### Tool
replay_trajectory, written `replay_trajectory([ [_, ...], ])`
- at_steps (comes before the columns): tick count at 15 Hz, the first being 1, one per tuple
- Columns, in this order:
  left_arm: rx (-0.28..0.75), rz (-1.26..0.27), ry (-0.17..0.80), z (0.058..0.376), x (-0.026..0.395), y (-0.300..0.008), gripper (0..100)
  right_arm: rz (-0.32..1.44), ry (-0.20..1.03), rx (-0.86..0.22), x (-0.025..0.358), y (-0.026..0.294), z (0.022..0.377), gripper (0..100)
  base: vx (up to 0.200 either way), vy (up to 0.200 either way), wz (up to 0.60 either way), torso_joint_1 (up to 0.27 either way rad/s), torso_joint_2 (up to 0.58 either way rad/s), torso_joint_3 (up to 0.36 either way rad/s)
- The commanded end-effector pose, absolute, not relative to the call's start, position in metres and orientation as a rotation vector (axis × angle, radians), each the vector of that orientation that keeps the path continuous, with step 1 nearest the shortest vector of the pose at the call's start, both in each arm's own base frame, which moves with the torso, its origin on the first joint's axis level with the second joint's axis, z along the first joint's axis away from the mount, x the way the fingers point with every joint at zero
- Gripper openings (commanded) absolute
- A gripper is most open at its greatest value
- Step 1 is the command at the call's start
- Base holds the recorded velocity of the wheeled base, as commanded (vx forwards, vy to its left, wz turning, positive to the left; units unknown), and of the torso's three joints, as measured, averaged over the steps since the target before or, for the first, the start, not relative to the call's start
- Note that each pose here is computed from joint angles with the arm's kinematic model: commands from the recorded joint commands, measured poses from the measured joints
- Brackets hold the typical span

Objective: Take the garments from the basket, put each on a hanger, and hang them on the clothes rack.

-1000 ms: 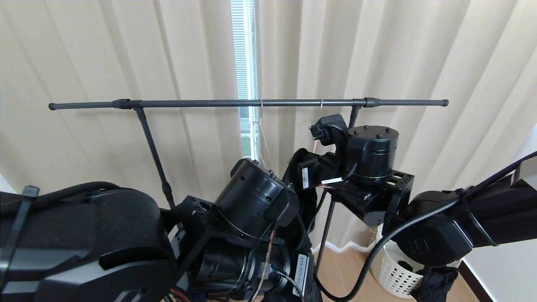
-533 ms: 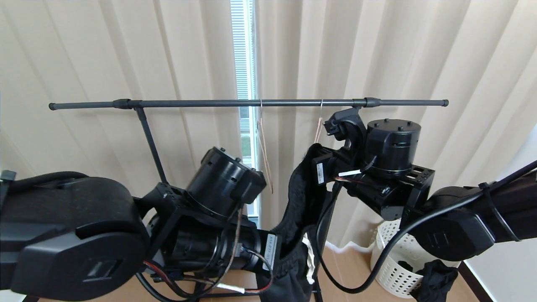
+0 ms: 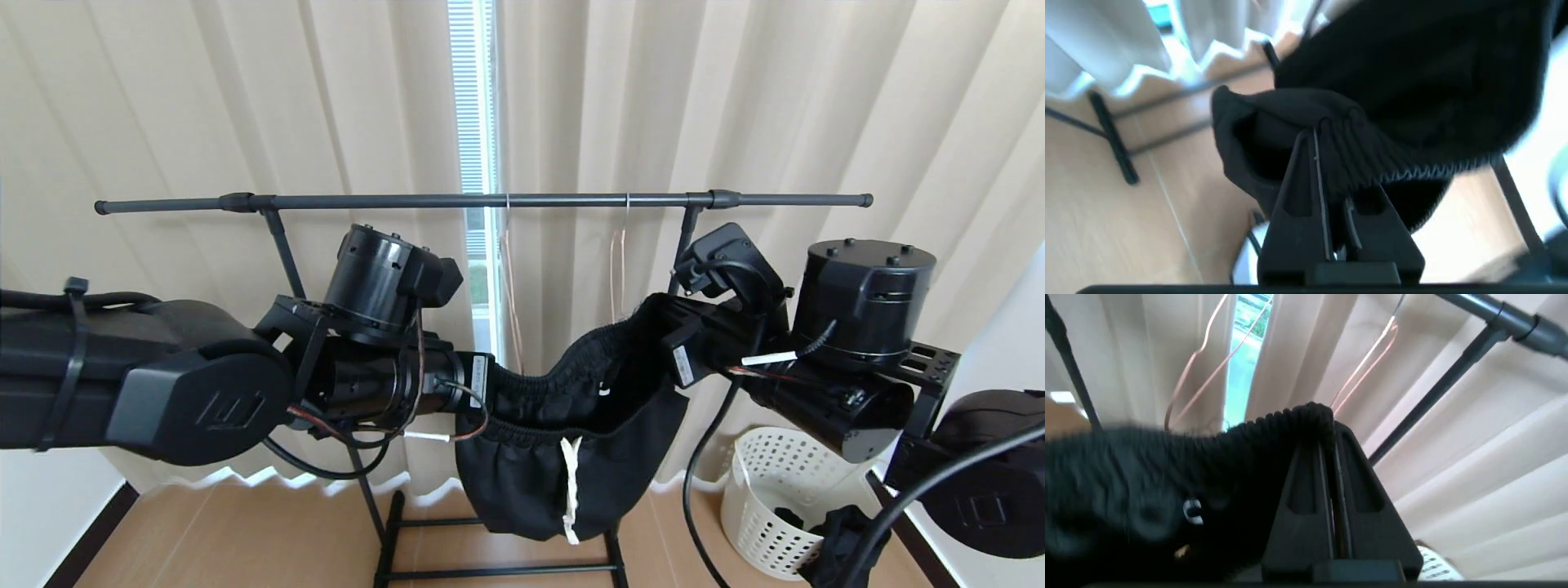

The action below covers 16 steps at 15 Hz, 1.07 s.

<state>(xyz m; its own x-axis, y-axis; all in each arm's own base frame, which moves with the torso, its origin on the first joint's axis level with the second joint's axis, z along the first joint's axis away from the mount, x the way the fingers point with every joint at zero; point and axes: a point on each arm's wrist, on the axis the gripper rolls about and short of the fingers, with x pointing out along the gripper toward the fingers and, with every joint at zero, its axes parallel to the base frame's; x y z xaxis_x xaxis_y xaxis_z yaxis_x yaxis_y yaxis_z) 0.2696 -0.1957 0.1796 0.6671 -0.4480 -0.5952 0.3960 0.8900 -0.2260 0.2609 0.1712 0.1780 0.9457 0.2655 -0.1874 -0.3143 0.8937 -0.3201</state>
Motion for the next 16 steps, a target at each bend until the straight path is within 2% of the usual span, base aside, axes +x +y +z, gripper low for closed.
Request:
replay_trajectory([
  [1,-0.086,-0.459,0.682,0.172,0.287,-0.198,0,0.305,0.13,-0.388,0.249,0.163,0.181,0,0.0,0.0,0.0,0.0,0.0,0.0],
  [7,0.025,-0.489,0.636,0.163,0.291,-0.188,0,0.299,0.148,-0.505,0.244,0.153,0.175,0,0.0,0.0,0.0,0.0,0.0,0.0],
  [9,0.025,-0.523,0.583,0.159,0.292,-0.188,0,0.287,0.156,-0.513,0.247,0.15,0.173,0,0.0,0.0,0.0,0.0,0.0,0.0],
  [16,0.024,-0.53,0.58,0.155,0.286,-0.187,0,0.261,0.155,-0.532,0.249,0.143,0.174,0,0.0,0.0,0.0,0.0,0.0,0.0],
])
